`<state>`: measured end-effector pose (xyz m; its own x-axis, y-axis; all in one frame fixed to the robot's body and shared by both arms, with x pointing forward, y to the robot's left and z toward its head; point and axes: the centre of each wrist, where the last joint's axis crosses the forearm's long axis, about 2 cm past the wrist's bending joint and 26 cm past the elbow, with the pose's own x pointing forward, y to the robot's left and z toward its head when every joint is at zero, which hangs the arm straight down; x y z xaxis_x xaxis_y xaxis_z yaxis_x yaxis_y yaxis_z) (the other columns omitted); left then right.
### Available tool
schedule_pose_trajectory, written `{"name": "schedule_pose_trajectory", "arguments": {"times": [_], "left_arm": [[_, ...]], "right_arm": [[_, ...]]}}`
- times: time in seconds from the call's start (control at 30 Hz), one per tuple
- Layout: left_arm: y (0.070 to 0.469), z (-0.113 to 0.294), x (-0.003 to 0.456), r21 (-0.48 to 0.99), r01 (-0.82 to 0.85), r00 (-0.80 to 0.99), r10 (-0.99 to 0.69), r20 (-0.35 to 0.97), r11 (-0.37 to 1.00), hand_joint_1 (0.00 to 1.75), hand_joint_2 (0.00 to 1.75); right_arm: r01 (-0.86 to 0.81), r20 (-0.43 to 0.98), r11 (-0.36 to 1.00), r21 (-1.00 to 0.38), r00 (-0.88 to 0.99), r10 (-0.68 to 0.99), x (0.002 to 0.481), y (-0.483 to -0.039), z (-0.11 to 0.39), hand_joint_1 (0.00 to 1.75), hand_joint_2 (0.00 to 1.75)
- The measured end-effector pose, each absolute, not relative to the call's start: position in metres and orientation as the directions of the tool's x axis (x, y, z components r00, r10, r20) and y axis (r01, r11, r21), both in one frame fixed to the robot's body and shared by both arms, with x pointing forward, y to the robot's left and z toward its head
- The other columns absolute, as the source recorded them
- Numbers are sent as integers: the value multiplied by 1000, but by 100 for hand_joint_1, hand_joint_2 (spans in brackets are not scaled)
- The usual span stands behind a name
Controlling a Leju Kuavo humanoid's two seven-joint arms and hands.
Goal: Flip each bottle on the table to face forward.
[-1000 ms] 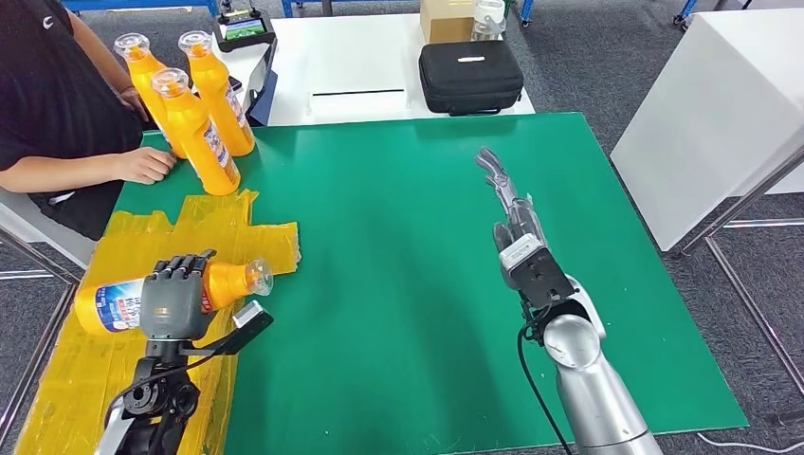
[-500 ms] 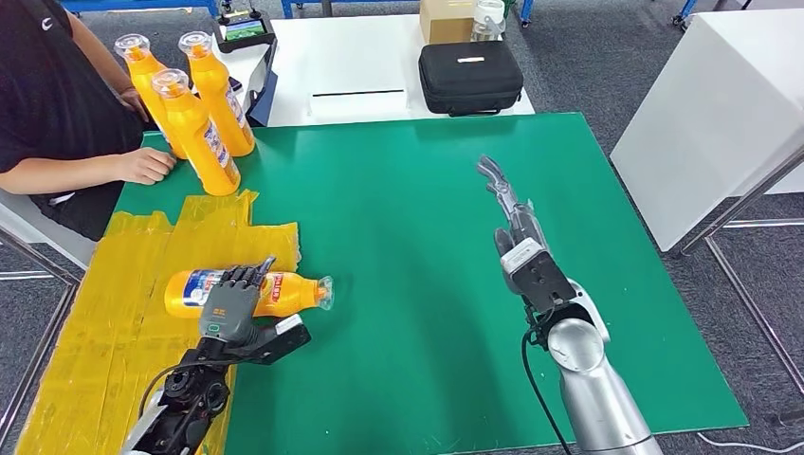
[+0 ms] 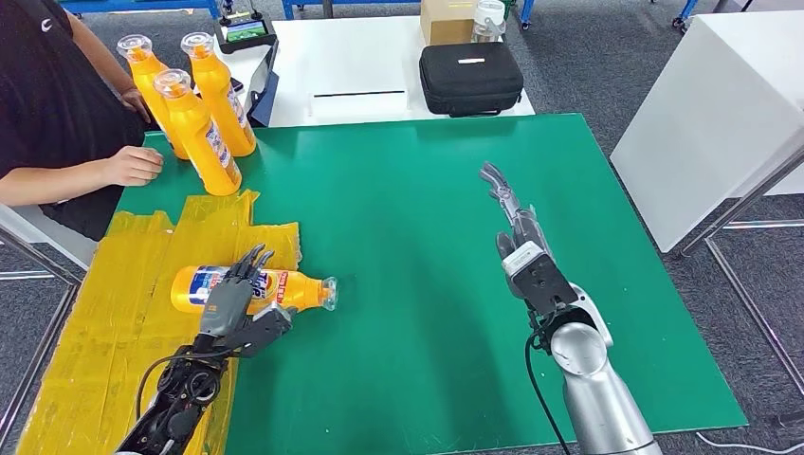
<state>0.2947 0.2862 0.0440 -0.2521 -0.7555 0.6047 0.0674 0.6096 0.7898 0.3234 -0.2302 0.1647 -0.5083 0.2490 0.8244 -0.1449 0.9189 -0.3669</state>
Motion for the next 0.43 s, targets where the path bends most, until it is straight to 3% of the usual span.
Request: {"name": "schedule_pose_trajectory", "arguments": {"times": [0.17, 0.33, 0.43], "left_arm": [[292, 50, 289, 665, 7, -242, -644, 726, 747, 0, 0], [297, 80, 290, 258, -160, -291, -295, 910, 953, 0, 0], [300, 96, 291, 182, -196, -337, -241, 910, 963, 0, 0]], "right_arm": [[-148, 826, 917, -371, -503, 253, 322, -231, 162, 0, 0], [-148, 819, 916, -372, -516, 250, 321, -230, 162, 0, 0], [-148, 818, 918, -369, -520, 245, 321, -229, 162, 0, 0]]}}
